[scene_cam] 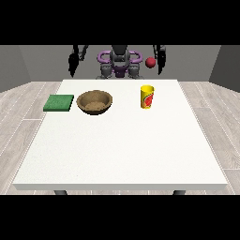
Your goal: Pick the cup and pour the ball into the bowl, then pick the bowl and place it on the pad
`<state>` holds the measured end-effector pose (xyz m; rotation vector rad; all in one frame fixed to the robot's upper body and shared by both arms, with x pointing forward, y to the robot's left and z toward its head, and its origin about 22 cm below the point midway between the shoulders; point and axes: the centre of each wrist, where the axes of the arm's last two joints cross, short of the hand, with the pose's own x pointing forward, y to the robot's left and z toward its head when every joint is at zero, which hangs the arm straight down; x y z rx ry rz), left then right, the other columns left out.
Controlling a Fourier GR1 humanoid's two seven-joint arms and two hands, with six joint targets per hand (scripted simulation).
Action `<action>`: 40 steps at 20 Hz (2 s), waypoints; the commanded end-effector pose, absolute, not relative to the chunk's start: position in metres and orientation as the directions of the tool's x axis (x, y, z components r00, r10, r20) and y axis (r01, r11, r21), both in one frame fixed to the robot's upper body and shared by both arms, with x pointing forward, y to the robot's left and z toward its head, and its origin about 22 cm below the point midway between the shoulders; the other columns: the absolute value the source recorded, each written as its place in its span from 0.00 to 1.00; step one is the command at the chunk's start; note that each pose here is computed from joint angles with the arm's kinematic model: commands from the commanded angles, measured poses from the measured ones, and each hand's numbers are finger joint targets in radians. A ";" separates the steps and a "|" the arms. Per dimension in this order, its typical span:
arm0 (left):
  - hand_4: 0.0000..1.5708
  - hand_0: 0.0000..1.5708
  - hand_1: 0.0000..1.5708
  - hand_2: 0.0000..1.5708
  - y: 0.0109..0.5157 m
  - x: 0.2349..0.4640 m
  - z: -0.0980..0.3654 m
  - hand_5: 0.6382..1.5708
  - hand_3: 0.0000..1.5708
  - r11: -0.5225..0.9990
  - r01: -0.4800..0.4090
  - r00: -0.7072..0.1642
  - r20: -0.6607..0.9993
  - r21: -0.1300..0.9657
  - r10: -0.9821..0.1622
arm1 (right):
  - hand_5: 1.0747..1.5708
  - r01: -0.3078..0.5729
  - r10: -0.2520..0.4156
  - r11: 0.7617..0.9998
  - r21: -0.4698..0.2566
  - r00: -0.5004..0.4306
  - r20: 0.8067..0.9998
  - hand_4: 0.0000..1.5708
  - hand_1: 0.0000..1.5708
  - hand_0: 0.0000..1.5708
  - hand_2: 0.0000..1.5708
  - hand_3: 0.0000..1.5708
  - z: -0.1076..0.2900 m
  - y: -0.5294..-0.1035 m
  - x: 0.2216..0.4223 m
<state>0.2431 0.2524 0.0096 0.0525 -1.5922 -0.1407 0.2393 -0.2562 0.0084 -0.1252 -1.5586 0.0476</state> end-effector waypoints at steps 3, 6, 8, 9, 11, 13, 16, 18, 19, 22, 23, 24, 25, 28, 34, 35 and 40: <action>0.00 0.00 0.00 0.00 0.260 0.243 0.033 0.96 0.00 0.986 0.049 -0.053 0.986 0.158 -0.156 | 1.00 0.042 0.136 0.990 -0.135 -0.015 0.991 0.67 0.00 0.00 0.00 0.19 0.032 -0.262 0.240; 0.00 0.00 0.00 0.00 0.262 0.244 0.043 0.96 0.00 0.985 0.042 -0.052 0.985 0.165 -0.162 | 1.00 0.031 0.153 0.988 -0.153 -0.011 0.988 0.67 0.00 0.00 0.00 0.19 0.042 -0.265 0.241; 0.00 0.00 0.00 0.00 0.238 0.255 0.069 0.96 0.00 0.995 0.091 -0.141 0.988 -0.049 0.061 | 1.00 -0.108 -0.053 0.994 0.036 -0.158 0.986 0.62 0.00 0.00 0.00 0.00 0.084 -0.197 0.256; 0.00 0.00 0.00 0.00 0.229 0.253 0.071 0.95 0.00 0.986 0.118 -0.077 0.989 -0.120 0.130 | 1.00 -0.103 -0.057 0.994 0.047 -0.092 0.994 0.59 0.00 0.00 0.00 0.00 0.082 -0.189 0.255; 0.00 0.00 0.00 0.00 0.234 0.246 0.071 0.96 0.00 0.975 0.072 0.032 0.977 -0.211 0.209 | 1.00 -0.069 -0.063 0.996 0.064 0.010 0.998 0.53 0.00 0.00 0.00 0.00 0.081 -0.178 0.248; 0.00 0.00 0.00 0.00 0.232 0.237 0.072 0.98 0.00 0.960 0.094 0.085 0.963 -0.265 0.257 | 1.00 -0.046 -0.065 0.997 0.070 0.105 0.992 0.46 0.00 0.00 0.00 0.00 0.079 -0.152 0.246; 0.00 0.00 0.00 0.00 0.238 0.220 0.069 0.97 0.00 0.946 0.110 0.134 0.948 -0.304 0.289 | 0.99 -0.005 -0.086 0.996 0.088 0.162 0.983 0.37 0.00 0.00 0.00 0.00 0.068 -0.127 0.225; 0.00 0.00 0.00 0.00 0.226 0.226 0.086 0.96 0.00 0.951 0.147 0.107 0.960 -0.272 0.258 | 1.00 -0.043 -0.069 0.996 0.075 0.124 0.990 0.33 0.00 0.00 0.00 0.00 0.093 -0.104 0.227; 0.00 0.00 0.00 0.00 0.232 0.231 0.088 0.96 0.00 0.974 0.113 0.013 0.981 -0.195 0.195 | 1.00 -0.093 -0.060 0.994 0.064 0.049 0.997 0.27 0.00 0.00 0.00 0.00 0.120 -0.103 0.232; 0.00 0.00 0.00 0.00 0.229 0.260 0.113 0.94 0.00 0.974 0.149 -0.149 0.970 -0.170 0.192 | 1.00 -0.120 0.014 0.992 -0.030 -0.127 0.992 0.13 0.00 0.00 0.00 0.00 0.149 -0.090 0.262; 0.00 0.00 0.00 0.00 0.219 0.260 0.116 0.93 0.00 0.967 0.193 -0.182 0.963 -0.165 0.200 | 1.00 -0.082 0.030 0.996 -0.045 -0.174 0.984 0.08 0.00 0.00 0.00 0.00 0.152 -0.096 0.274; 0.00 0.00 0.00 0.00 0.228 0.269 0.118 0.94 0.00 0.974 0.183 -0.219 0.961 -0.132 0.171 | 1.00 -0.101 0.001 0.995 -0.022 -0.202 0.979 0.00 0.00 0.00 0.00 0.00 0.149 -0.117 0.270; 0.00 0.00 0.00 0.00 0.236 0.274 0.127 0.93 0.00 0.979 0.170 -0.310 0.937 -0.111 0.160 | 1.00 -0.096 0.010 0.995 -0.036 -0.254 0.967 0.00 0.00 0.00 0.00 0.00 0.155 -0.121 0.277; 0.00 0.00 0.00 0.00 0.249 0.294 0.135 0.93 0.00 0.993 0.085 -0.376 0.920 -0.084 0.110 | 1.00 -0.161 -0.009 0.986 -0.045 -0.316 0.949 0.00 0.00 0.00 0.00 0.00 0.170 -0.128 0.275; 0.00 0.00 0.00 0.00 0.266 0.324 0.149 0.87 0.00 0.999 0.022 -0.469 0.883 0.024 -0.011 | 0.99 -0.205 -0.053 0.978 -0.031 -0.391 0.919 0.00 0.00 0.00 0.00 0.00 0.172 -0.127 0.277; 0.00 0.00 0.00 0.00 0.290 0.318 0.111 0.86 0.00 1.000 -0.007 -0.451 0.892 0.012 -0.014 | 0.99 -0.219 -0.057 0.975 -0.034 -0.394 0.917 0.00 0.00 0.00 0.00 0.00 0.176 -0.127 0.262; 0.00 0.00 0.00 0.00 0.299 0.313 0.059 0.83 0.00 0.999 -0.036 -0.436 0.900 -0.012 -0.005 | 1.00 -0.198 -0.054 0.980 -0.038 -0.440 0.896 0.00 0.00 0.00 0.00 0.00 0.189 -0.165 0.267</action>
